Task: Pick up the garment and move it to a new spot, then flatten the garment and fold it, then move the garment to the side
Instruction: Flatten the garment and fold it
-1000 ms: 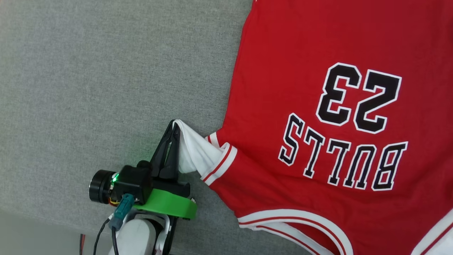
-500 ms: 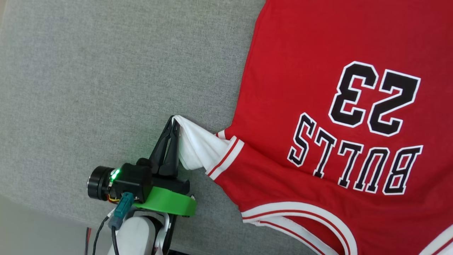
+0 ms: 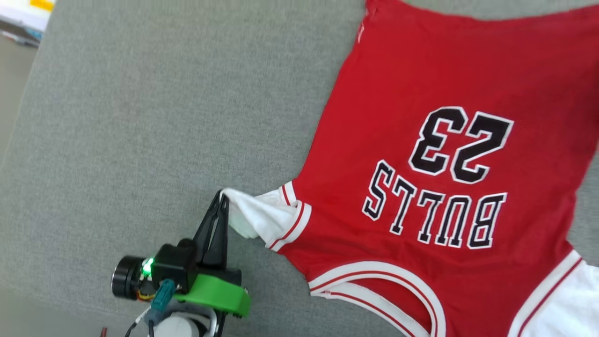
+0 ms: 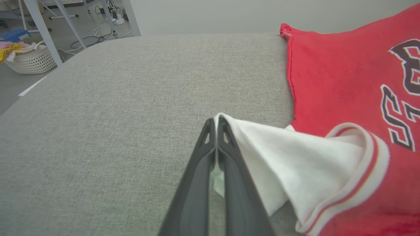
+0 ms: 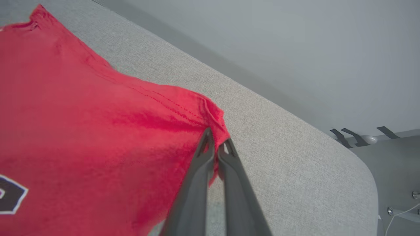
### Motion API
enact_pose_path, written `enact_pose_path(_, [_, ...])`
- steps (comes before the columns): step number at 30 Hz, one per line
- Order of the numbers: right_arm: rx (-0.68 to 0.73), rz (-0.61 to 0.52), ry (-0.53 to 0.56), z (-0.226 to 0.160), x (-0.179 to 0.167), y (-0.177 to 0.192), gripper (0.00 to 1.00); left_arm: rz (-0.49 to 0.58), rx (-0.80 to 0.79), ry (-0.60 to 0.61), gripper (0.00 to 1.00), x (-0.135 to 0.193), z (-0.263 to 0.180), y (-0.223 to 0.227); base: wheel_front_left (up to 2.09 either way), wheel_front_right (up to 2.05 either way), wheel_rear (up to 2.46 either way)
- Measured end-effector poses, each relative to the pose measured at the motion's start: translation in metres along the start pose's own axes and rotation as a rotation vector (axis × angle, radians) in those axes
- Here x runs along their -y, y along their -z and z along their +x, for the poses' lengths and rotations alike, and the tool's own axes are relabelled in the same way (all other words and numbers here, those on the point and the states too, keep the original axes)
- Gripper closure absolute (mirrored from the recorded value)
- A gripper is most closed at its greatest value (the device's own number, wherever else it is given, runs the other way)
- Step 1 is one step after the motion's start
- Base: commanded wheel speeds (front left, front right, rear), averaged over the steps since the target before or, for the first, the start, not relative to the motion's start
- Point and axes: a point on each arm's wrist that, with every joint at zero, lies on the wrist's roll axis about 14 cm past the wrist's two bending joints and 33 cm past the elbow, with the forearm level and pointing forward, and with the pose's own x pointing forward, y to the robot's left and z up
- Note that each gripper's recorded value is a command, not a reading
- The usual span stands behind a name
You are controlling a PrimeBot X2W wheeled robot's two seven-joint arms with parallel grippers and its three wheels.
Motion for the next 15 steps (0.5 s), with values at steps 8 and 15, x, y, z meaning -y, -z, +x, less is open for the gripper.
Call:
enact_pose_path(8, [0.067,-0.038,0.057,-0.079,0.015,0.010,1.00,0.003,0.032,0.026,1.00,0.005,-0.021,-0.011,0.00,0.00,0.00])
enact_pose_path(15, [-0.023,0.005,0.096,-0.137,0.014,0.077,1.00,0.011,0.072,0.060,1.00,0.012,-0.025,-0.023,0.00,0.00,0.00])
